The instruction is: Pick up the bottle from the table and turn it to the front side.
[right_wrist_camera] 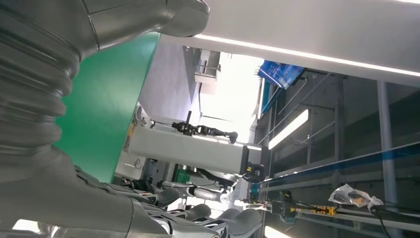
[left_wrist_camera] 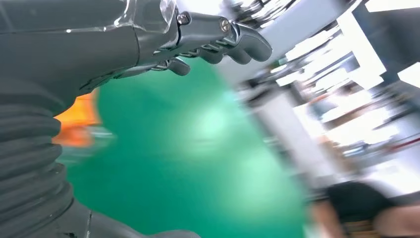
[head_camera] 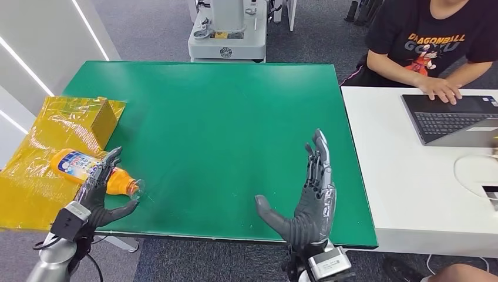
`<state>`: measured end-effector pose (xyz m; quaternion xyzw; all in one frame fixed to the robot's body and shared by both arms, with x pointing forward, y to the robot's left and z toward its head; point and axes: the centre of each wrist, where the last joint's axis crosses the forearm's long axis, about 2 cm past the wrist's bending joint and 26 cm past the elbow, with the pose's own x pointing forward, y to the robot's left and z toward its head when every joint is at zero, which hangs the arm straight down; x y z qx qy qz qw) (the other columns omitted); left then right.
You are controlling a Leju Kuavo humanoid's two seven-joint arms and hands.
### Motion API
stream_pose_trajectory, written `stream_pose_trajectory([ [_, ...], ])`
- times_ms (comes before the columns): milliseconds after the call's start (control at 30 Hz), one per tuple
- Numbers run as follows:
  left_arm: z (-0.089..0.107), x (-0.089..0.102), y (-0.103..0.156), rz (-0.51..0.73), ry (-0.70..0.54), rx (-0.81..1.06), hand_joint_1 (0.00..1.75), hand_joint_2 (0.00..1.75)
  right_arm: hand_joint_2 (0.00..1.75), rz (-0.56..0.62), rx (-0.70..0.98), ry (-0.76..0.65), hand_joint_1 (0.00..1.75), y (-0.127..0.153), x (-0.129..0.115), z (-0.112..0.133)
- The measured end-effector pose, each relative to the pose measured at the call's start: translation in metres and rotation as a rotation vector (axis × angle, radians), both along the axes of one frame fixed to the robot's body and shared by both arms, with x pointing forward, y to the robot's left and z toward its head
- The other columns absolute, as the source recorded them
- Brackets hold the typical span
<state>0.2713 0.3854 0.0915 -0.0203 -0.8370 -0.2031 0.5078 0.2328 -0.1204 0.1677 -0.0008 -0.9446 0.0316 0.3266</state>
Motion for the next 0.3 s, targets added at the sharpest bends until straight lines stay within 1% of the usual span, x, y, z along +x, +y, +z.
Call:
stream_pose_trajectory([
  [133,0.027,0.007,-0.043,-0.053,-0.128,-0.218,0.00,1.75,1.75,0.008,-0.003,0.004,0.00,0.003,0.001,-0.001],
  [267,0.048,0.010,-0.085,-0.045,-0.230,-0.343,0.00,1.75,1.75,0.019,-0.006,0.010,0.00,0.008,-0.001,-0.003],
  [300,0.050,0.009,-0.090,-0.042,-0.241,-0.357,0.00,1.75,1.75,0.020,-0.006,0.011,0.00,0.008,-0.002,-0.004],
])
